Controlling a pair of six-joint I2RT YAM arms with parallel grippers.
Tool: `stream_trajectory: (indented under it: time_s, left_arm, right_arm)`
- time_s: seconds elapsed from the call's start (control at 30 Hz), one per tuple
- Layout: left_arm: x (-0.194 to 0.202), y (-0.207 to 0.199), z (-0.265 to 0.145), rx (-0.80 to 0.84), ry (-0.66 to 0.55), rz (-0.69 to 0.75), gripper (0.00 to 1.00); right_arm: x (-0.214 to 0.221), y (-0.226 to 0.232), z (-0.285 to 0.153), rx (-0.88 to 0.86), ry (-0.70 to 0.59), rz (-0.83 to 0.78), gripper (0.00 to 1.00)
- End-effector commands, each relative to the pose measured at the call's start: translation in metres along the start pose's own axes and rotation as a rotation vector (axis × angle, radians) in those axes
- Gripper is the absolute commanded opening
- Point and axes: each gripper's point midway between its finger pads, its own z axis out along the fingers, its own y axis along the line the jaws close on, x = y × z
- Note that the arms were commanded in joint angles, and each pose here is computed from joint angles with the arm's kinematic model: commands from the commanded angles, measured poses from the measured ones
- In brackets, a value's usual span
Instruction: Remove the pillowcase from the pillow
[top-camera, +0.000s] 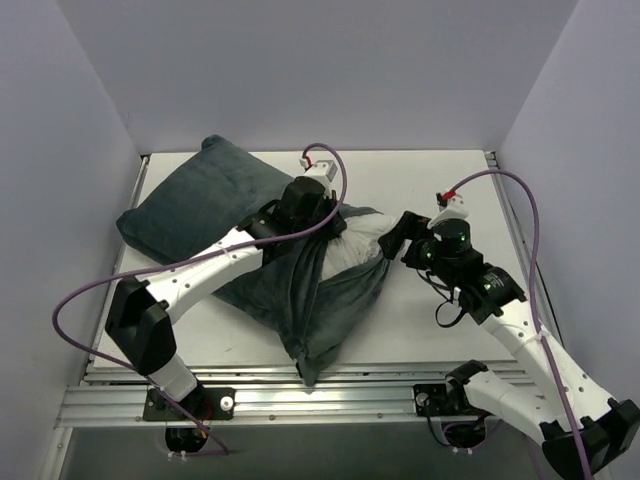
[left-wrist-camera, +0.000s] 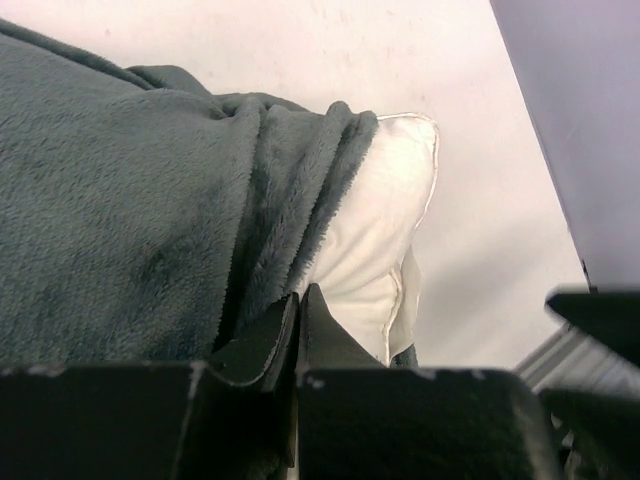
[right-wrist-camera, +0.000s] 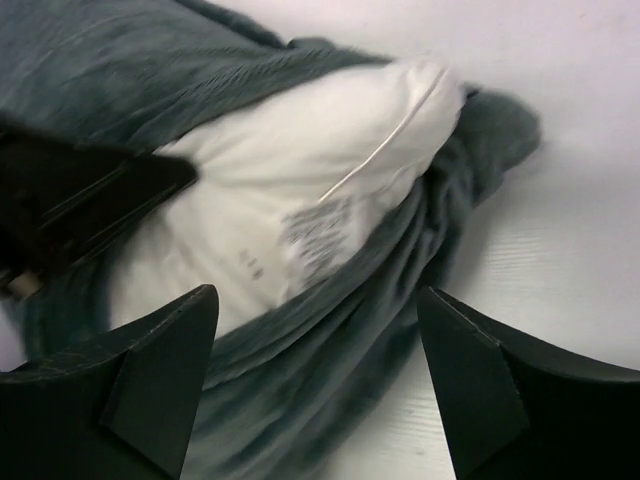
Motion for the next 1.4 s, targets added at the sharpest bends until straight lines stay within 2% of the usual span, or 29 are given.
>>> stream_trajectory:
  time_s: [0.0,0.07,0.27,0.57,0.7,0.77,0.8,0.9,0.97,1.1,1.37]
  left_arm:
    - [-0.054,-0.001,0.017,-0.036,-0.164,-0.045,0.02]
    - [-0.055,0.003,0.025,-0.06,-0.163,-0.049,0.02]
    - [-0.054,0.008,0.041,-0.088,-0.141,-0.044,0.02]
    - [-0.051,0.015,0.035,-0.11,-0.134,-0.041,0.02]
    - [-0.058,0.019,0.031,-0.119,-0.149,-0.048,0.03]
    - [-0.062,0.022,0.029,-0.122,-0.154,-0.054,0.02]
    - [-0.067,0.027,0.026,-0.13,-0.158,-0.062,0.02]
    - [-0.076,0.036,0.019,-0.139,-0.169,-0.081,0.02]
    - [-0.088,0.053,0.013,-0.161,-0.183,-0.105,0.02]
    - [-0.112,0.076,-0.007,-0.172,-0.205,-0.17,0.02]
    - [-0.142,0.125,-0.041,-0.155,-0.239,-0.325,0.02]
  right_arm:
    - [0.005,0.011,-0.002,0.024,-0.017,0.102,0.77]
    - [0.022,0.027,-0.001,-0.012,0.016,0.105,0.78]
    - [0.057,0.046,0.012,0.025,0.066,0.082,0.79]
    - [0.082,0.04,0.039,0.111,0.095,0.038,0.73]
    - [0.102,0.023,0.047,0.171,0.131,0.007,0.55]
    - [0.109,0.011,0.044,0.193,0.138,-0.002,0.37]
    - [0.111,0.004,0.042,0.211,0.133,-0.006,0.25]
    - [0.117,-0.028,0.032,0.291,0.139,-0.01,0.07]
    - [0.113,-0.048,0.024,0.326,0.13,0.018,0.01]
    - [0.125,-0.096,0.008,0.397,0.157,0.08,0.0]
    - [0.131,-0.115,-0.004,0.361,0.187,0.235,0.0]
